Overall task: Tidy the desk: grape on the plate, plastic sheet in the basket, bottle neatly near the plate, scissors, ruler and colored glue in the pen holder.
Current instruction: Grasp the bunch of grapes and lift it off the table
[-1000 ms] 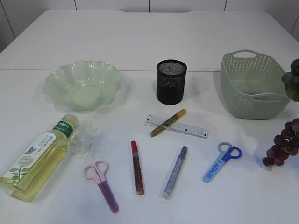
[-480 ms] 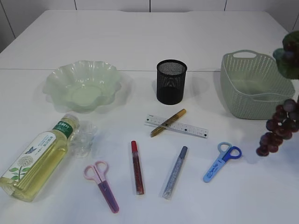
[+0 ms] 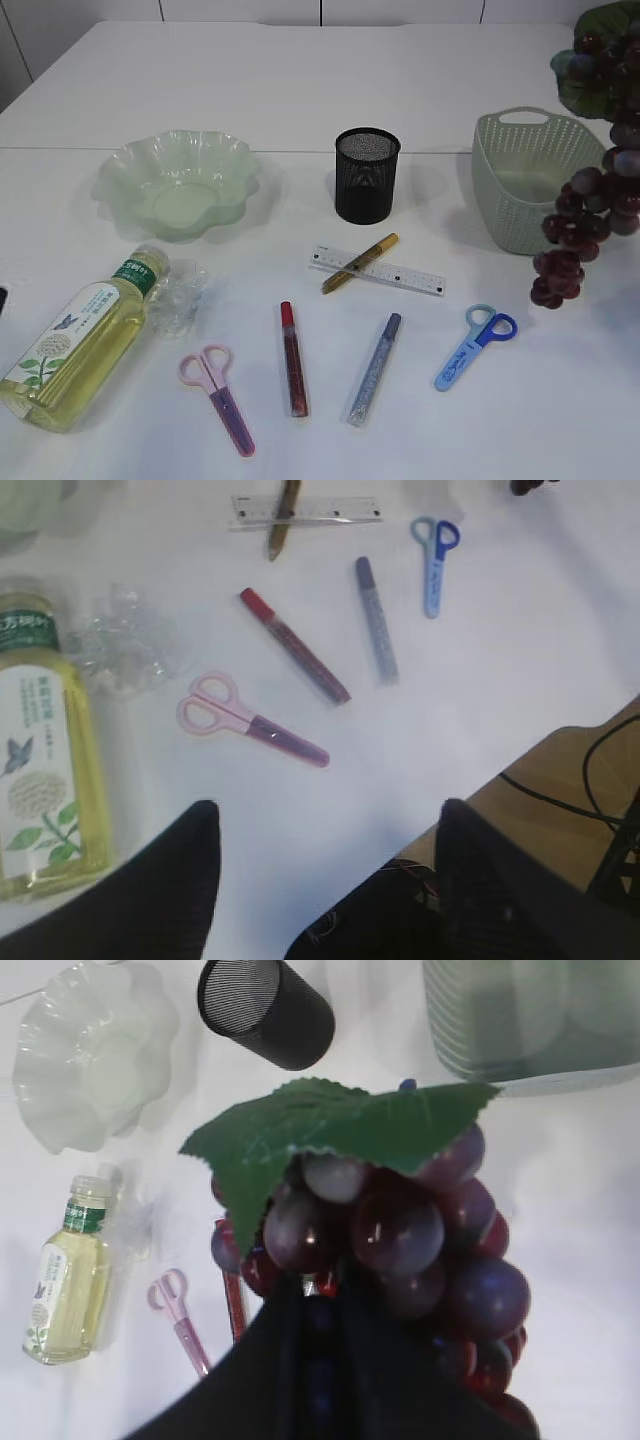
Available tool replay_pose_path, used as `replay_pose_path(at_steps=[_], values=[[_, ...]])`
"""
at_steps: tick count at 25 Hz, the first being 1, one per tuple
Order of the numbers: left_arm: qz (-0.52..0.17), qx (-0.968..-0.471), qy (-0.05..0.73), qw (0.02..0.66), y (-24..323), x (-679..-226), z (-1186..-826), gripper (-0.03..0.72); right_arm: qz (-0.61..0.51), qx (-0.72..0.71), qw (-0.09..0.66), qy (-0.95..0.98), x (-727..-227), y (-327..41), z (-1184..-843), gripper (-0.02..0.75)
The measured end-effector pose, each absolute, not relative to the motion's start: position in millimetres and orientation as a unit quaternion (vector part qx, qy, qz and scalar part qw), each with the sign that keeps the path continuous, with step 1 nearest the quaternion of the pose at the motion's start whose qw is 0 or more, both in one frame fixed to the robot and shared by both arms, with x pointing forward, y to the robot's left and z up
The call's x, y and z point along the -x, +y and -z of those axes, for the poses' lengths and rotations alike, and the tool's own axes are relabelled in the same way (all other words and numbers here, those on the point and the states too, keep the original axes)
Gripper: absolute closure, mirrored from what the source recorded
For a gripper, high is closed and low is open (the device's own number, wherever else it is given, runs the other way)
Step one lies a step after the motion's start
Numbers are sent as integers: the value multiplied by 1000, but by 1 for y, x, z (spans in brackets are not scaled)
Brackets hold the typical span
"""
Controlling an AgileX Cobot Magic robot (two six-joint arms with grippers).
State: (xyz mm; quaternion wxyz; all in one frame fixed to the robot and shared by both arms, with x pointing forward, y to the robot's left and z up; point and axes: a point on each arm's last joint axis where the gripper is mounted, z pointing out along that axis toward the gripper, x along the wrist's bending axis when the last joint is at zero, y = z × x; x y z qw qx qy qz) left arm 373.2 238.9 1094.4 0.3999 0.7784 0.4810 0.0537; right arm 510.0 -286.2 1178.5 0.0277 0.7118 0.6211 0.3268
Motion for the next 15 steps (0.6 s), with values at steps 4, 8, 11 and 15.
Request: replay_pose_path(at_steps=[4, 8, 11, 15], values=[[-36, -797, 434, 418, 231, -387, -1089, 193, -332, -691, 18, 641, -508, -272, -1180, 660], [-16, -805, 391, 445, 222, -401, -1084, 193, -338, -667, 0, 664, -505, -251, -1181, 660], [-6, -805, 369, 465, 217, -412, -1080, 193, -348, -651, -19, 674, -502, -238, -1182, 659], [-5, -804, 345, 484, 213, -426, -1073, 193, -362, -635, -42, 681, -499, -226, -1184, 659]])
